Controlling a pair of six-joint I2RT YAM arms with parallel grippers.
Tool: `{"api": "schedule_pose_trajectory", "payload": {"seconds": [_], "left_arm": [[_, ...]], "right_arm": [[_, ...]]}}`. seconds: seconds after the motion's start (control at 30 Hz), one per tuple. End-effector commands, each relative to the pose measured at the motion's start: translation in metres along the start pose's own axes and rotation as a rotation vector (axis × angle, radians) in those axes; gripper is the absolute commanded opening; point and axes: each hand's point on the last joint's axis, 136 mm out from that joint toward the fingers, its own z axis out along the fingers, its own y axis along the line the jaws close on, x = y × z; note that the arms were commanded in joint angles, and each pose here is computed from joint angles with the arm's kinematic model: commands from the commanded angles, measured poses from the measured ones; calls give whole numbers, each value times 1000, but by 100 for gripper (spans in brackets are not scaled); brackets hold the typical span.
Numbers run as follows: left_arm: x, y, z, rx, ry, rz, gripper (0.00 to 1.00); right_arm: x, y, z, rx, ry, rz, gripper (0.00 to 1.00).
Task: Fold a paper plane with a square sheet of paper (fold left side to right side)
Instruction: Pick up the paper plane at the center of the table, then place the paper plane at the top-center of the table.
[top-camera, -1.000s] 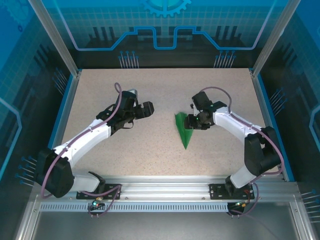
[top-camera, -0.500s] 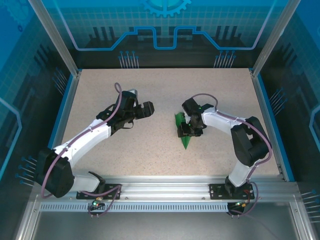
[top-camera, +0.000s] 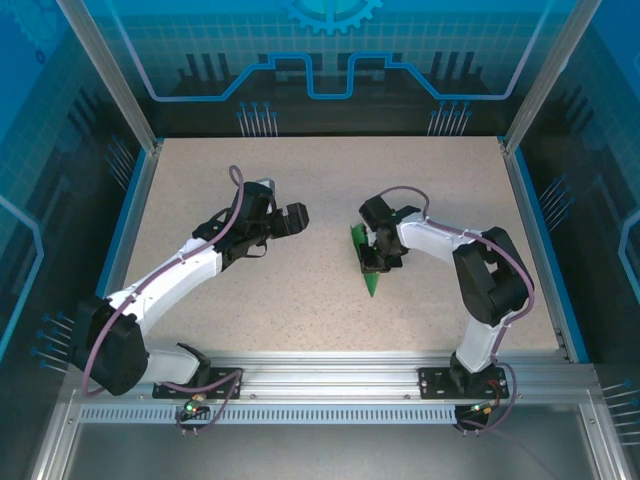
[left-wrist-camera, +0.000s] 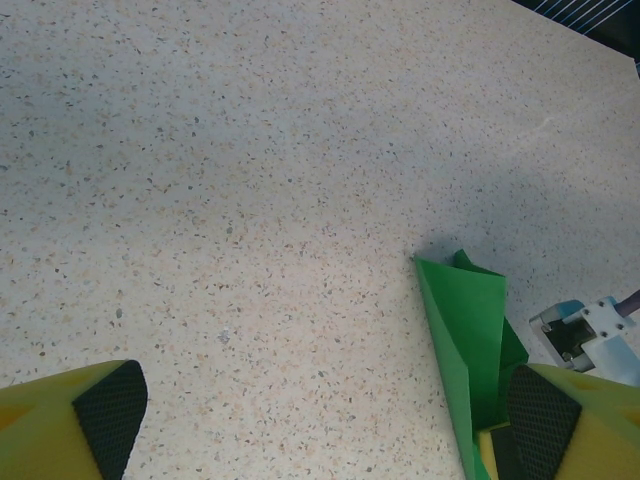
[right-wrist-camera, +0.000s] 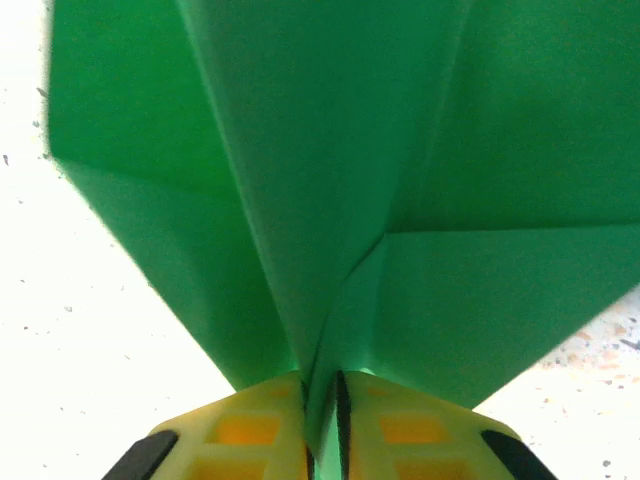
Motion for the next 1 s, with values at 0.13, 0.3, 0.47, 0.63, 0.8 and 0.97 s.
{"api": "schedule_pose_trajectory", "payload": {"seconds": [0.13, 0.3, 0.47, 0.63, 0.8, 0.97], "left_arm": [[-12, -1, -17, 29, -48, 59, 99], [-13, 1, -22, 18, -40, 90, 99], [-9, 0, -23, 23, -20, 92, 99], [-7, 2, -22, 12, -6, 93, 99], [-5, 2, -20, 11, 4, 92, 99], [-4, 2, -17, 13, 15, 91, 98]], "right_arm": [[-36, 3, -15, -41, -42, 84, 6], [-83, -9, -26, 15, -57, 101, 7], [-123, -19, -22, 50, -53, 104, 7], [-135, -19, -14, 66, -31, 85, 9], [-135, -19, 0, 62, 2, 83, 14], [-135, -19, 8, 54, 16, 78, 20]]}}
